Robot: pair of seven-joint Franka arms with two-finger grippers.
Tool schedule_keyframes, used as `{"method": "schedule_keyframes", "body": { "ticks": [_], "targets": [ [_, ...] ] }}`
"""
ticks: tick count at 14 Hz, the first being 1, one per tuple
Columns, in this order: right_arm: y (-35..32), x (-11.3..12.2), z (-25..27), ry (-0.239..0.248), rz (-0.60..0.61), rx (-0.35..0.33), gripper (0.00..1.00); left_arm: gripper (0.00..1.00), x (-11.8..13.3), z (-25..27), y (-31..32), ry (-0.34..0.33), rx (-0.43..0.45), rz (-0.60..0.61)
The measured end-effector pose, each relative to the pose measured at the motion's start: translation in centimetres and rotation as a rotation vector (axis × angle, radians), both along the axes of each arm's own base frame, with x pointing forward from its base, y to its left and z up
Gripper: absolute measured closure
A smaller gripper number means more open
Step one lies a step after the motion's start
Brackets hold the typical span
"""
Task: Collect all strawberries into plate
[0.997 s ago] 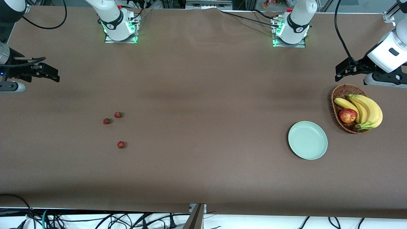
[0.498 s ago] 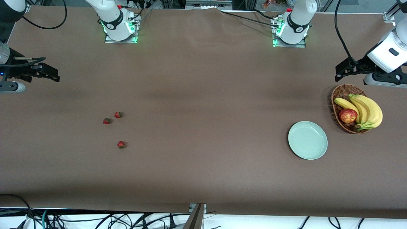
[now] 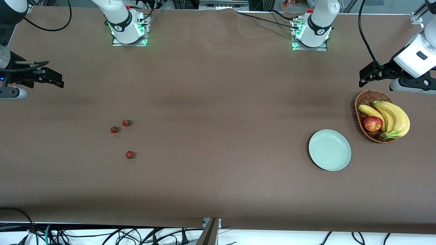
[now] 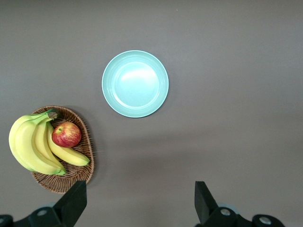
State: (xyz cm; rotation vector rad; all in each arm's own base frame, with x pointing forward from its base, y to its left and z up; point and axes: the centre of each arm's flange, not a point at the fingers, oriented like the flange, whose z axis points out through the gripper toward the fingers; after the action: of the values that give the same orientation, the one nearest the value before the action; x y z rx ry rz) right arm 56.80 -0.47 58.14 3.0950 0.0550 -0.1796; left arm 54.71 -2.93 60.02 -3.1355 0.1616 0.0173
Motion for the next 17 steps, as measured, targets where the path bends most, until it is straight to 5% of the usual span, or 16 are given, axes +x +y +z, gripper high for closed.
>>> {"method": "schedule_keyframes", "body": {
  "ticks": [8, 17],
  "targets": [
    [0.7, 3.3, -4.8, -0.002, 0.006, 0.032, 0.00, 0.00, 0.0, 0.0, 0.0, 0.000, 0.000, 0.000],
    [7.4, 10.1, -22.0, -0.010, 0.093, 0.049, 0.00, 0.00, 0.0, 0.0, 0.1, 0.000, 0.000, 0.001]
  ]
}}
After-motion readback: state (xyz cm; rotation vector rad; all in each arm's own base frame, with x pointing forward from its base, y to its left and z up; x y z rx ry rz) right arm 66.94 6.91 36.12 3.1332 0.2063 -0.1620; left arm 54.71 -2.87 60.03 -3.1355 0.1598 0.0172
